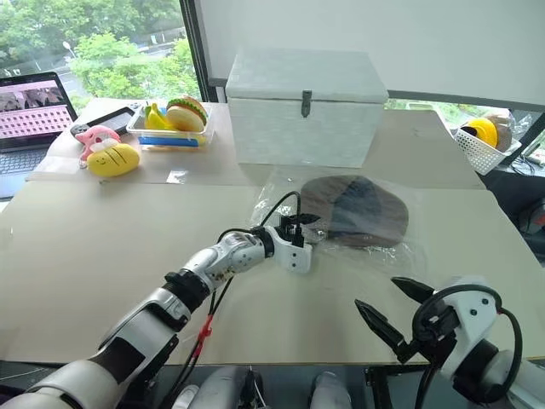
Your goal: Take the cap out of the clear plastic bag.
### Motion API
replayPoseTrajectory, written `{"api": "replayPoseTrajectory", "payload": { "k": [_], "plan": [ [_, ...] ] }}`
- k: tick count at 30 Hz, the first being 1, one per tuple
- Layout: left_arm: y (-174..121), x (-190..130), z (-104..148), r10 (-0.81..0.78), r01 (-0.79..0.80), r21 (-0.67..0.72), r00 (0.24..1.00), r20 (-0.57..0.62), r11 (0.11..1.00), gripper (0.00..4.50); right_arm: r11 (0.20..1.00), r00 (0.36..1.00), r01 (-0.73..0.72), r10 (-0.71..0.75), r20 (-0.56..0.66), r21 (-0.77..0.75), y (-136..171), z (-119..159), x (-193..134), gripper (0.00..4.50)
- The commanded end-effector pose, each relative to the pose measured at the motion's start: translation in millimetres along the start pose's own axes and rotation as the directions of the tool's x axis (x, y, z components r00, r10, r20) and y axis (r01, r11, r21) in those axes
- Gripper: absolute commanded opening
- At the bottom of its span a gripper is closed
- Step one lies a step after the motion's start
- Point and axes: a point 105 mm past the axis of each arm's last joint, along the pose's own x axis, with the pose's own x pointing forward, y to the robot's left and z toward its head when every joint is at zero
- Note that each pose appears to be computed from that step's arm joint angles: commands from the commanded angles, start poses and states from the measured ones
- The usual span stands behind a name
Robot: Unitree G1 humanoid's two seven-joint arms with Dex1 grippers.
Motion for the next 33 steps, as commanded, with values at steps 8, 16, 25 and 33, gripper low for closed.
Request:
{"api": "replayPoseTrajectory", "payload": {
  "k": [8,16,25,33],
  "plan": [
    [-15,26,18,-0.034,0.035,-0.026,0.999,0.023,0.999,2.52,0.999,0.999,0.019,-0.018,0.042,-0.027,3,11,-2,4.5],
    [-13,26,16,-0.028,0.029,-0.038,0.999,0.024,0.999,0.05,0.999,0.999,0.027,-0.026,0.045,-0.02,5,11,-2,4.5],
    [26,-29,-15,0.046,-0.051,0.031,0.987,0.155,0.998,0.05,1.0,0.999,0.009,-0.007,0.051,-0.021,7,12,5,4.5],
    [60,-109,-55,-0.057,0.001,0.302,0.983,0.176,0.953,0.05,0.999,0.999,-0.009,0.011,0.049,-0.033,0,13,11,4.5]
  ]
}}
